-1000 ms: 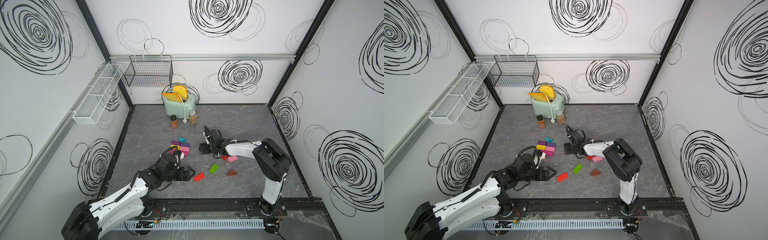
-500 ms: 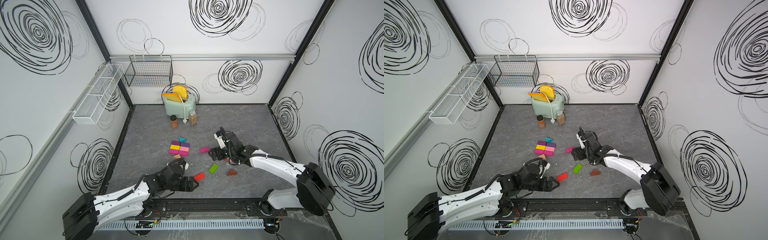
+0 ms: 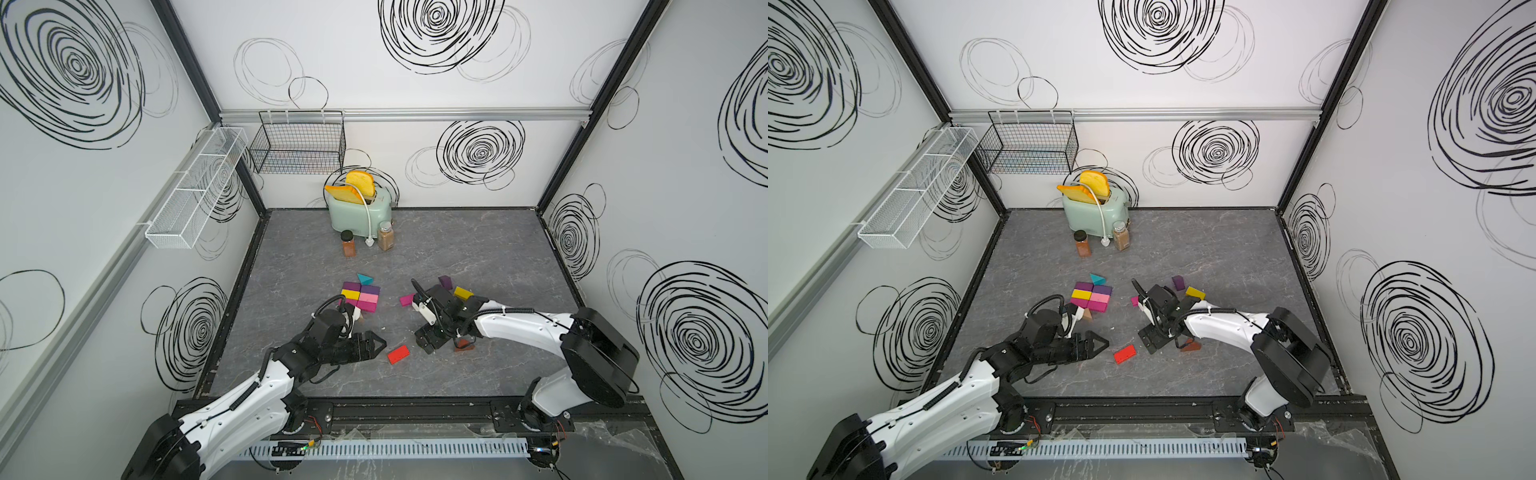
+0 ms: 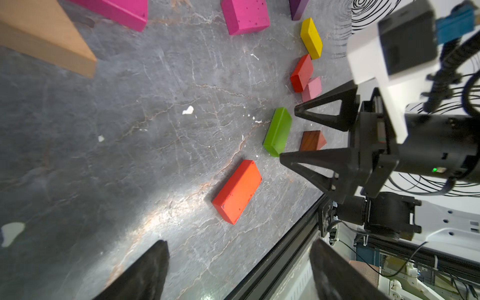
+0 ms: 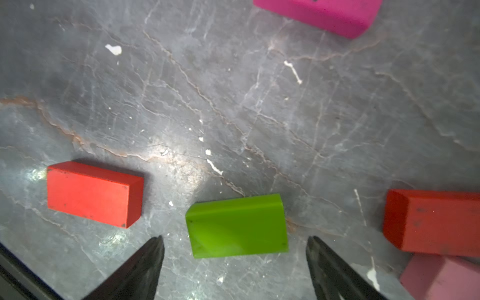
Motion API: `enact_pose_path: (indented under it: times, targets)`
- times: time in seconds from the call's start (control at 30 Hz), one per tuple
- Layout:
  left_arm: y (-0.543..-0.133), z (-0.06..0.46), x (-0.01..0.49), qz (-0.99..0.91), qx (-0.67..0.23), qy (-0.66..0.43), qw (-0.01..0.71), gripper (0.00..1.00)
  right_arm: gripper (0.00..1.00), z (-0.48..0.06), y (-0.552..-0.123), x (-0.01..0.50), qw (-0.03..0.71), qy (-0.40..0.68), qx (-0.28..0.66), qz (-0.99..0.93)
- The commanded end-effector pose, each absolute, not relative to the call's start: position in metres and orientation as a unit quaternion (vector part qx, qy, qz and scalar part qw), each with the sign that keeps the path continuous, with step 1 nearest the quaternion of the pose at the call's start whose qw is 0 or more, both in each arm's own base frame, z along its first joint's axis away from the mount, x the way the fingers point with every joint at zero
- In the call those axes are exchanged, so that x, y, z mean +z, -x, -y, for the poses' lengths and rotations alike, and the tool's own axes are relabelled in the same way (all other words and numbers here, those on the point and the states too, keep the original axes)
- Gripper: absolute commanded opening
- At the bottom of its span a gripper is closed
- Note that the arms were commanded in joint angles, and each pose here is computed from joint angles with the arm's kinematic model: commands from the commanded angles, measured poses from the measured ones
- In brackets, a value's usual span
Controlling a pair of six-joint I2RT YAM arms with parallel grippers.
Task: Assemble a piece of candy with building blocks
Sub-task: Pick up the building block from the center of the board.
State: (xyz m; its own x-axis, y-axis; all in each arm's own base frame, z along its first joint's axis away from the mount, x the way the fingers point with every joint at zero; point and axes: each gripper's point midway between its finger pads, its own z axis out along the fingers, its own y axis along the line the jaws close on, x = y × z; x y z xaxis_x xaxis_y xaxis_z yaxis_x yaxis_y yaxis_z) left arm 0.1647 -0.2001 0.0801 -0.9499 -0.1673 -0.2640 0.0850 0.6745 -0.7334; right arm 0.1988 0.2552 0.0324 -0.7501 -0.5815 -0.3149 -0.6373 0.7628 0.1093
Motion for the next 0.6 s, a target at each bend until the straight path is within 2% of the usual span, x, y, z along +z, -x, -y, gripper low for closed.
enact_pose_path:
  times: [0.0, 0.13, 0.33, 0.43, 0.57]
  targets:
    - [-0.167, 0.207, 0.095, -0.891, -0.425, -0.001, 0.162, 0.90, 0.88, -0.253, -0.198, 0.030, 0.119, 0.348, 0.084, -0.926]
    - [-0.169, 0.207, 0.098, -0.887, -0.433, 0.000, 0.164, 0.90, 0.86, -0.250, -0.198, 0.019, 0.105, 0.354, 0.069, -0.927]
    - [-0.173, 0.205, 0.104, -0.884, -0.435, 0.004, 0.170, 0.90, 0.73, -0.253, -0.200, 0.009, 0.098, 0.364, 0.064, -0.924]
    - [-0.174, 0.203, 0.107, -0.882, -0.438, 0.007, 0.176, 0.90, 0.61, -0.264, -0.197, 0.012, 0.109, 0.372, 0.084, -0.918]
    - [-0.173, 0.202, 0.110, -0.876, -0.448, 0.010, 0.178, 0.90, 0.40, -0.266, -0.208, 0.013, 0.131, 0.334, 0.079, -0.930]
